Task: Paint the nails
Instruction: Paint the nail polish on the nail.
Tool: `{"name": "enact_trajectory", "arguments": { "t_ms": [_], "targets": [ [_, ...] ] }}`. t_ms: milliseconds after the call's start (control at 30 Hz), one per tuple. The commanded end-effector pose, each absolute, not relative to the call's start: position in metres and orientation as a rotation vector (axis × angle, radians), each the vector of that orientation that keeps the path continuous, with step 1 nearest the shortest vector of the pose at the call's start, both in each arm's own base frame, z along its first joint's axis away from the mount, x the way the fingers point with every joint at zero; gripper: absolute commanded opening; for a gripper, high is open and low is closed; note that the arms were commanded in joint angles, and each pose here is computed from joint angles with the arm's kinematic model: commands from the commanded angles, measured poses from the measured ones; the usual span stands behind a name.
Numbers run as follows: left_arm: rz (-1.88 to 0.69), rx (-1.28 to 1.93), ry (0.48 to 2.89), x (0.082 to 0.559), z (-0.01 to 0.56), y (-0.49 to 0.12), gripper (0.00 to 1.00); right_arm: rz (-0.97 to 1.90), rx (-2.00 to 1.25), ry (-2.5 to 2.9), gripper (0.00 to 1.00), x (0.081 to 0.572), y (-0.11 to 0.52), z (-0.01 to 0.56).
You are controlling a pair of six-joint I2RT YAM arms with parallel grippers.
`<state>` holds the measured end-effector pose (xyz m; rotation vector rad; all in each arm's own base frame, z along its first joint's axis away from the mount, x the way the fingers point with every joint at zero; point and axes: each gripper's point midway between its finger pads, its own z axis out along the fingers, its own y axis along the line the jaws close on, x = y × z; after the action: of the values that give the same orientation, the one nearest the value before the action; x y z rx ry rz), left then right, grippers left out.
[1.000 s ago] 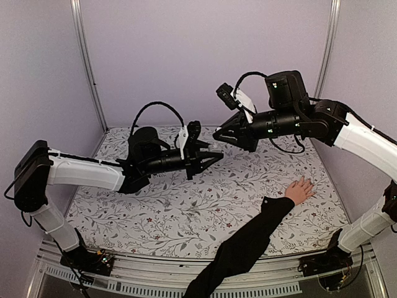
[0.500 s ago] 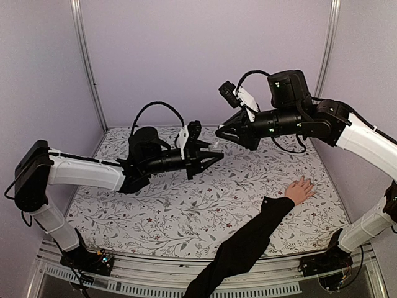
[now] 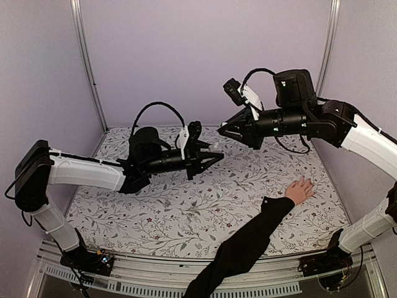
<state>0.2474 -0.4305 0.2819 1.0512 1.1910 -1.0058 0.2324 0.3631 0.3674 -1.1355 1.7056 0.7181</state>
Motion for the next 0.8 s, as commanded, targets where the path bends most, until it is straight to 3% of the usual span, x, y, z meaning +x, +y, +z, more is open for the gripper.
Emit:
{"name": "enact_trajectory", "arguments": {
  "t_ms": [0,300,767],
  "targets": [
    [-1.001,1.037,1.168,0.252,0.291,-0.433,0.00,0.723,-1.056,1.711,0.00,0.239,0.349,0.374],
    [-1.015,1.036,1.166,0.252,0.291,-0.432,0.00,0.723,-0.761,1.909,0.00,0.278,0.284,0.341],
    [-1.038,1.033,1.186,0.259,0.285,-0.434,0.00,0.484,0.034,2.196,0.00,0.325,0.109,0.236]
  ]
}}
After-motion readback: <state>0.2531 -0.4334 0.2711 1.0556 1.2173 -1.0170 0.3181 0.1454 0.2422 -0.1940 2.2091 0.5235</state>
